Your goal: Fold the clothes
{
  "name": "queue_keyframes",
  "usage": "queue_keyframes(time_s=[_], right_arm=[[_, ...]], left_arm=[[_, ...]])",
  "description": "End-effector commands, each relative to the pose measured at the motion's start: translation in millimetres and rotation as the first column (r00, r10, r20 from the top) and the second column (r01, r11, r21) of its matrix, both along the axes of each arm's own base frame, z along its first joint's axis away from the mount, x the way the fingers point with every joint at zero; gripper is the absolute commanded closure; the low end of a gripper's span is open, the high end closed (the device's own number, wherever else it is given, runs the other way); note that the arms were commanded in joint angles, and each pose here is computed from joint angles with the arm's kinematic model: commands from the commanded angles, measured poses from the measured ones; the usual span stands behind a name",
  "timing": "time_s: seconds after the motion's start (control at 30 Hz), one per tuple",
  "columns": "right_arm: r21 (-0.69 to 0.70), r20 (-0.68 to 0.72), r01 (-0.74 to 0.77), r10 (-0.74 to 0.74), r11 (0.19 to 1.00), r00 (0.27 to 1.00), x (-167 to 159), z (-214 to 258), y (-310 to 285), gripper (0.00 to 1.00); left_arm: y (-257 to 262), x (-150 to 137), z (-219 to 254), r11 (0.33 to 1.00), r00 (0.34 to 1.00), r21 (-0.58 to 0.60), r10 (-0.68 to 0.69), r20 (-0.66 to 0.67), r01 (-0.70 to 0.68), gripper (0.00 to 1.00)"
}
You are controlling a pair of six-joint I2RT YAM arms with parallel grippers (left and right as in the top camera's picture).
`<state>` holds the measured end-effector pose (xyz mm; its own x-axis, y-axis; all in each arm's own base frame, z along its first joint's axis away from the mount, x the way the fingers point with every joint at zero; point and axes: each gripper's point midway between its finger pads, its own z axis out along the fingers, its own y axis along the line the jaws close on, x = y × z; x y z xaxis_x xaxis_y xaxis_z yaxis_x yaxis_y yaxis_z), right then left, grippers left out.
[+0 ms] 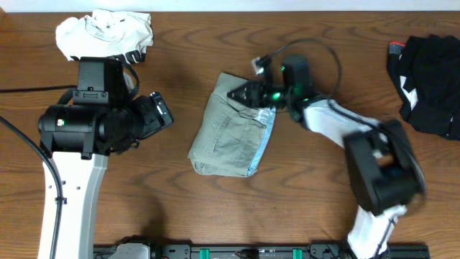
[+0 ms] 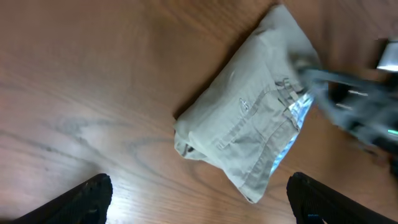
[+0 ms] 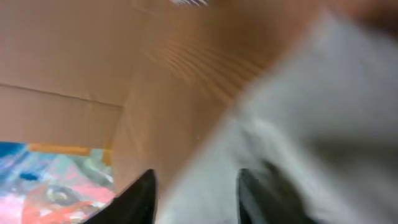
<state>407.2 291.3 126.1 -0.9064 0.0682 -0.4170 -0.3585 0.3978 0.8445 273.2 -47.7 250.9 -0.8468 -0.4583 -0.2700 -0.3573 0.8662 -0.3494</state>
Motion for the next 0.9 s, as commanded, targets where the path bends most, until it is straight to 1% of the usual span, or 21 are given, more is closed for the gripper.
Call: queue_keyframes(time_s=[0.0,0.03,0.07,0.13,0.23,0.3,0.33,0.37,0.47,0.57,0.63,0.73,0.8,0.87], right_arm=[[0.059,0.138,-0.003,-0.005,0.998,0.99,-9.0,85.2,-16.2,0.4],[0.048,0.123,0.018,-0.024,0.999,0.992,-13.9,94.3,-23.1,0.31],[0.02,0.089,0.057,-0.059,0.998,0.994,-18.7,98.6,-32.7,0.27],[-0.059,0.025,0.138,-0.137,0.989,0.99,-26.3,95.5,-51.2,0.24],[-0.234,-0.03,0.229,-0.243,0.945,0.97,-42.4,76.9,-81.1,0.21],[-0.363,-0.086,0.271,-0.321,0.892,0.943,-57.6,58.8,-102.0,0.14],[-0.42,-0.117,0.267,-0.343,0.868,0.932,-68.0,49.7,-110.1,0.11],[-0.452,-0.137,0.249,-0.342,0.857,0.93,-76.1,44.0,-114.1,0.09],[-0.512,-0.196,0.177,-0.315,0.841,0.929,-97.9,29.6,-119.6,0.06],[-0.544,-0.228,0.132,-0.297,0.828,0.927,-111.0,21.3,-124.0,0.05],[-0.562,-0.238,0.116,-0.294,0.819,0.926,-115.9,18.2,-127.1,0.04],[-0.58,-0.235,0.089,-0.272,0.809,0.933,-120.8,15.5,-130.1,0.04],[-0.585,-0.231,0.076,-0.256,0.807,0.939,-122.6,14.8,-130.8,0.05],[-0.588,-0.229,0.069,-0.248,0.806,0.941,-123.6,14.4,-131.0,0.04]], left_arm=[[2.8,1.4,1.1,0.997,0.998,0.04,-0.064,0.029,0.063,0.08],[2.7,2.5,1.4,0.997,0.997,0.044,-0.072,0.034,0.07,0.08],[2.6,4.3,1.6,0.995,0.996,0.049,-0.084,0.041,0.082,0.08],[2.4,8.1,1.1,0.992,0.993,0.062,-0.11,0.051,0.107,0.08],[1.3,17.6,-5.1,0.986,0.987,0.08,-0.154,0.052,0.149,0.08],[0.2,25.2,-15.9,0.982,0.984,0.082,-0.175,0.022,0.173,0.08],[-0.2,30.0,-23.4,0.978,0.982,0.086,-0.19,0.003,0.189,0.08],[-1.6,35.7,-32.0,0.973,0.977,0.086,-0.214,-0.017,0.215,0.08],[-6.9,52.0,-59.2,0.953,0.955,0.074,-0.288,-0.071,0.293,0.08],[-8.6,69.2,-90.6,0.948,0.944,0.06,-0.303,-0.13,0.313,0.08],[-17.7,79.2,-110.0,0.927,0.919,0.008,-0.369,-0.138,0.374,0.07],[-38.6,83.8,-132.3,0.855,0.85,-0.128,-0.516,-0.105,0.503,0.07],[-42.3,84.9,-147.9,0.833,0.831,-0.188,-0.545,-0.112,0.521,0.07],[-42.2,88.3,-163.2,0.823,0.826,-0.239,-0.551,-0.117,0.515,0.07]])
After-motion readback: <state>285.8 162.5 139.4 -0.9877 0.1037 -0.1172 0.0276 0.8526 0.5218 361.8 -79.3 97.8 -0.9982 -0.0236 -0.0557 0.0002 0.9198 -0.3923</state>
